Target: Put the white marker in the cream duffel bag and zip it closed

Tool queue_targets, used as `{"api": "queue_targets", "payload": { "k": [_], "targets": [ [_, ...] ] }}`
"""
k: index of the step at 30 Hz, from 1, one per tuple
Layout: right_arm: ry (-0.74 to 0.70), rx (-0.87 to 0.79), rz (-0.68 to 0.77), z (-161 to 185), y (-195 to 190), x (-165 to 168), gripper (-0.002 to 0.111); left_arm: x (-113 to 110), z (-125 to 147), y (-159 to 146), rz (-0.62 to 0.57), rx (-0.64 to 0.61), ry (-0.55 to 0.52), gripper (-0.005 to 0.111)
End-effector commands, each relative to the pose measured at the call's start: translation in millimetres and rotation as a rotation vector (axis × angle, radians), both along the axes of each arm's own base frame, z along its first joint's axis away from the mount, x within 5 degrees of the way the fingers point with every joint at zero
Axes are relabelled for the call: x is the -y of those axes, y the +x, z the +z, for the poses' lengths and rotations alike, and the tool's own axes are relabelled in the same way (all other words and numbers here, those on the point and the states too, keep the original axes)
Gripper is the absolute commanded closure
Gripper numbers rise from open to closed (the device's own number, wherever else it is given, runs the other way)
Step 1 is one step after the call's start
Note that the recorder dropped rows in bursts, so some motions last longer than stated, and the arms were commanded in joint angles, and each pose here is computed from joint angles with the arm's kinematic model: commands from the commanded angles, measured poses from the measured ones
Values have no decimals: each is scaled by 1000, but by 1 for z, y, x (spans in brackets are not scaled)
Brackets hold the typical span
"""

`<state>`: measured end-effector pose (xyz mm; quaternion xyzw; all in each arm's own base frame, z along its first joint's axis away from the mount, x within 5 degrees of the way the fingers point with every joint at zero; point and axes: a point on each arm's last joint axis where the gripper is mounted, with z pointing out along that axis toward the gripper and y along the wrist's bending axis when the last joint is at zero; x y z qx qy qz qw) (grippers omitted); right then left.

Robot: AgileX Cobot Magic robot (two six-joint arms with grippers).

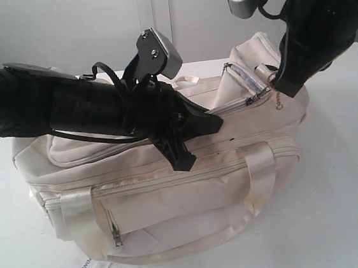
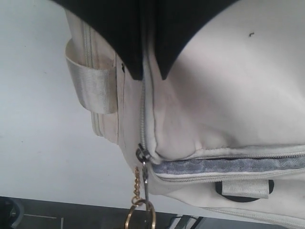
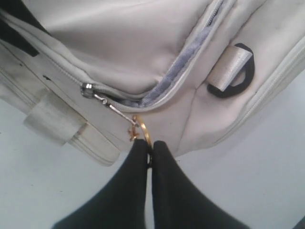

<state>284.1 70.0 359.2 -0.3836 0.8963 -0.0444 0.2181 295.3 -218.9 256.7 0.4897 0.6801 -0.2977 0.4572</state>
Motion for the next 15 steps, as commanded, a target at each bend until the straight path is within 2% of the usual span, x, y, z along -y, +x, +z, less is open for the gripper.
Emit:
{"api": "queue_targets", "payload": {
  "k": [1, 15],
  "targets": [
    [-61, 38, -26, 4, 2, 14, 108, 0, 5, -4, -15, 2, -8, 107],
    [-66, 49, -21, -10, 20, 10, 108, 0, 5, -4, -16, 1, -9, 107]
  ]
}}
